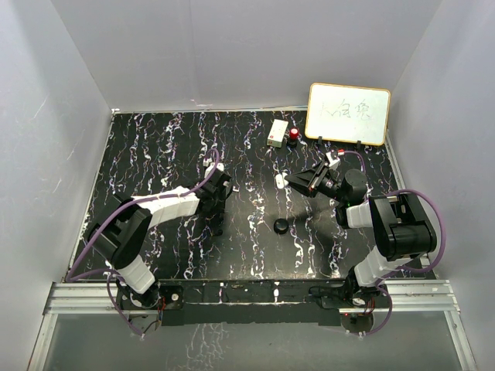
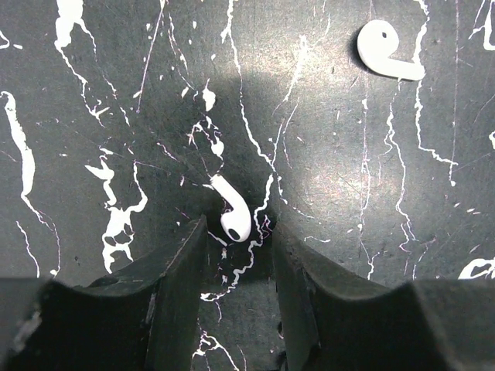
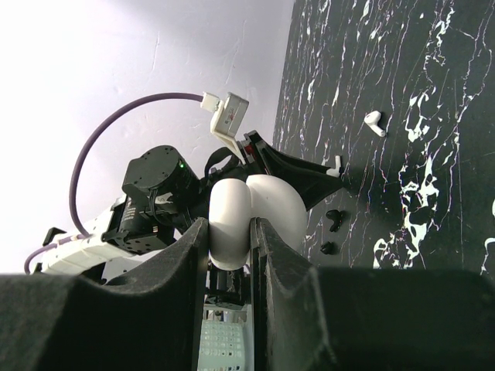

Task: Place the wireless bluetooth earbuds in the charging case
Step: Pick up the earbud from the center of the board.

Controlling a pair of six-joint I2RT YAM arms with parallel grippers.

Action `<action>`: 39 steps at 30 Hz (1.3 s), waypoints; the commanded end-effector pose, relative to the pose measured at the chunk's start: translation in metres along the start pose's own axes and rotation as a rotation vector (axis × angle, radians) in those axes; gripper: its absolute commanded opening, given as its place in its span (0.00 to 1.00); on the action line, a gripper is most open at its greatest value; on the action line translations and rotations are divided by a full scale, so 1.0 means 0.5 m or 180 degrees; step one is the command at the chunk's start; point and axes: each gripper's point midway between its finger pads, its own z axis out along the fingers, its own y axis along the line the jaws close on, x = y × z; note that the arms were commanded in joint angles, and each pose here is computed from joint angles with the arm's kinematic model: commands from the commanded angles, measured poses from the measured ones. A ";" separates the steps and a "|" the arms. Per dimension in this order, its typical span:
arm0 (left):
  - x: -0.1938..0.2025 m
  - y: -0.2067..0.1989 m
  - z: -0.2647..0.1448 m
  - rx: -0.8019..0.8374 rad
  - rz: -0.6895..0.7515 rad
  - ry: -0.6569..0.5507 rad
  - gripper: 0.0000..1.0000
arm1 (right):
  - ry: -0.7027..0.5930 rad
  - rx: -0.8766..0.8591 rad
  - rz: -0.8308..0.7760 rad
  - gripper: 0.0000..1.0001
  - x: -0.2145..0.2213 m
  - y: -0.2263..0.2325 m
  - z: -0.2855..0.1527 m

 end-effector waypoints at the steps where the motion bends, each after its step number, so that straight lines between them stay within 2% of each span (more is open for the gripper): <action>1: 0.010 0.019 0.002 -0.0102 0.0060 0.0059 0.37 | -0.0059 -0.0167 -0.0254 0.00 -0.009 0.034 -0.005; 16: 0.021 0.022 0.011 -0.0094 0.0049 0.0059 0.29 | -0.0042 -0.0171 -0.0243 0.00 -0.009 0.034 -0.003; 24: 0.024 0.021 0.010 -0.0076 0.0047 0.0076 0.22 | -0.0048 -0.0168 -0.0249 0.00 -0.009 0.033 -0.005; 33: 0.032 0.023 0.007 -0.0060 0.0056 0.0094 0.19 | -0.0050 -0.0170 -0.0245 0.00 -0.007 0.033 -0.006; 39: 0.012 0.011 -0.008 0.0022 0.0076 0.0100 0.07 | -0.0053 -0.0181 -0.0241 0.00 -0.005 0.034 -0.008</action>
